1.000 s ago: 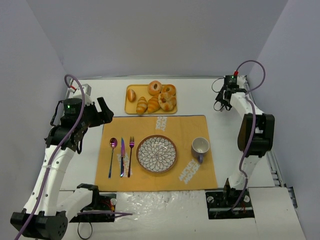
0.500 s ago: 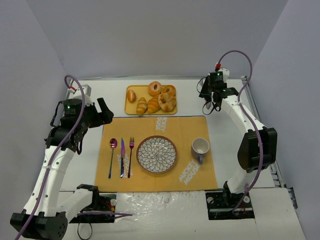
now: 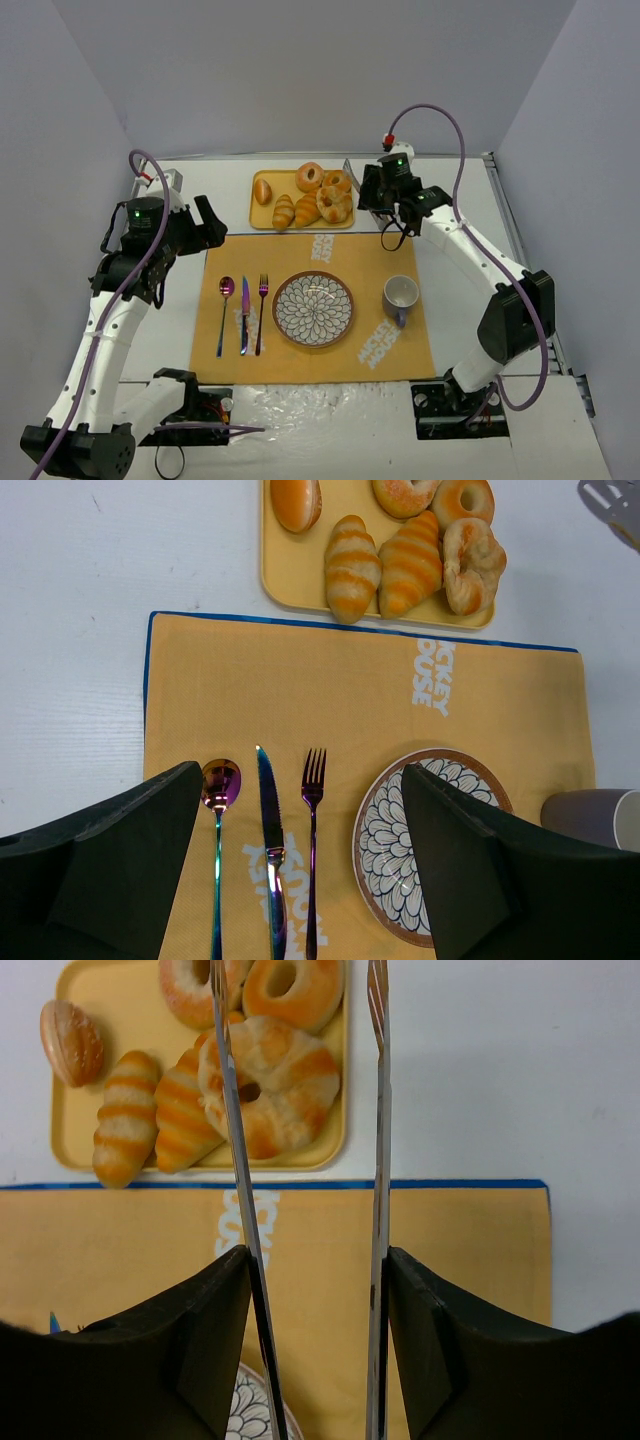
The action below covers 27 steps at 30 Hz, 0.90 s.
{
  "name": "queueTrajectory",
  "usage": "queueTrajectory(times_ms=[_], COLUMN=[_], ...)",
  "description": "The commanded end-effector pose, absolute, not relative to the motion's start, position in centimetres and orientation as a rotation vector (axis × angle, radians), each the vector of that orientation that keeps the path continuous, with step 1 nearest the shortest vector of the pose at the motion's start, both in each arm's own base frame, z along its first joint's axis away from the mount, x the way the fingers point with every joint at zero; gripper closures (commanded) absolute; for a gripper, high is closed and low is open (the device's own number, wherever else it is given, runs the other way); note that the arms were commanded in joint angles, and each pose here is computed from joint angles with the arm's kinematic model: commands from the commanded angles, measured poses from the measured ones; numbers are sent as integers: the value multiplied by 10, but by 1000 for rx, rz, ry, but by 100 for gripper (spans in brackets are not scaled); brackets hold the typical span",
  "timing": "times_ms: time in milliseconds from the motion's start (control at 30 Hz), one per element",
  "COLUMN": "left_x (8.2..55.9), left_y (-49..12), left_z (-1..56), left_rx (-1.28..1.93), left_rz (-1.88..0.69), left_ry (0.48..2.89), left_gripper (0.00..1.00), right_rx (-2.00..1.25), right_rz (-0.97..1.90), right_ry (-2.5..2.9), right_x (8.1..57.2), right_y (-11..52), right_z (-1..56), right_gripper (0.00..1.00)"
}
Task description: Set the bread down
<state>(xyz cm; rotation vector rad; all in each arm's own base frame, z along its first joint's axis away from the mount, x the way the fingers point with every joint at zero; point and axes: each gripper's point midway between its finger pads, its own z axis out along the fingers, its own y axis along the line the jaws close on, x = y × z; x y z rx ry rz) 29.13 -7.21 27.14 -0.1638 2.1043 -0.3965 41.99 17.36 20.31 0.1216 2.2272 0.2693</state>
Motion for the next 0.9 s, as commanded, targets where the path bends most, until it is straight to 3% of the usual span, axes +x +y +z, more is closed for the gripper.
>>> queueTrajectory(times_ms=[0,467,867], left_x=[301,302,302], left_y=[-72,-72,-72], left_z=[295,293,293], left_rx=[-149,-153,-152], left_rz=[-407,-406,-403], left_ry=[2013,2019,2019], left_gripper=[23,23,23], right_rx=[69,-5,-3], right_rz=[313,307,261], right_ry=[2182,2265,2300], right_x=[409,386,403], right_y=[191,208,215], right_z=[220,183,156], right_gripper=[49,49,49])
